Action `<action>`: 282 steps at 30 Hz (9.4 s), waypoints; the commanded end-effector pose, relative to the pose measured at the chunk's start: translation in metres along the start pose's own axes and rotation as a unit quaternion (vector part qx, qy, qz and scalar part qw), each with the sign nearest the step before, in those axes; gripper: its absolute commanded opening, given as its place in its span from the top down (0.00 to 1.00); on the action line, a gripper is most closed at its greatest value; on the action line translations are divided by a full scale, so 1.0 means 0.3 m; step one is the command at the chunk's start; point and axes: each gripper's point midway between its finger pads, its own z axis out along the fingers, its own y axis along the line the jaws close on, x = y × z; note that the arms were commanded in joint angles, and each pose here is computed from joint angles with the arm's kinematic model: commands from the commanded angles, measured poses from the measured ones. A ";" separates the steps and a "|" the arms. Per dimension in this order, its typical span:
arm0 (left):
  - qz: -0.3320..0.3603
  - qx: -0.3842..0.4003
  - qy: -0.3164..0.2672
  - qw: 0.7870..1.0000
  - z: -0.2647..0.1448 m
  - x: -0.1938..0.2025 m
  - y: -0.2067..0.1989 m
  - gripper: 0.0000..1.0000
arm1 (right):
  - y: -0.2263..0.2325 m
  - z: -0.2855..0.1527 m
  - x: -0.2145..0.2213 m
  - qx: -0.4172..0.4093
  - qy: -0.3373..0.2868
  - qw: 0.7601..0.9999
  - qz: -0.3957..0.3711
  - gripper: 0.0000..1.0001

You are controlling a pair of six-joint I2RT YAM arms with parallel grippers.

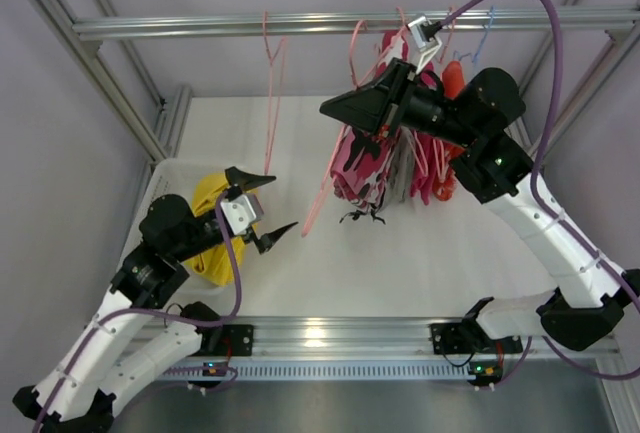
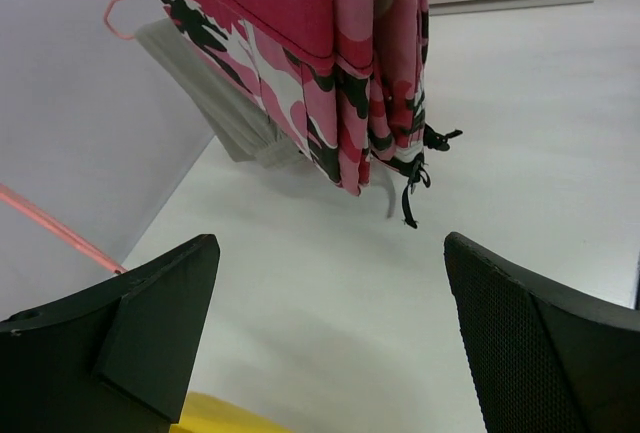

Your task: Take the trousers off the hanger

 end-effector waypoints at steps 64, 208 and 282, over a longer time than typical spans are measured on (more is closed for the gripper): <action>-0.022 -0.185 -0.253 0.949 -0.013 -0.817 0.320 1.00 | 0.094 -0.022 -0.010 -0.062 -0.037 0.990 -0.121 1.00; 0.248 -0.665 0.380 0.593 -0.668 -0.775 0.894 1.00 | -0.306 0.024 0.374 0.019 0.078 0.995 -0.059 1.00; -0.207 -0.202 0.199 0.936 -0.355 0.053 0.360 0.10 | -0.239 -0.074 0.322 0.053 0.085 0.992 -0.079 1.00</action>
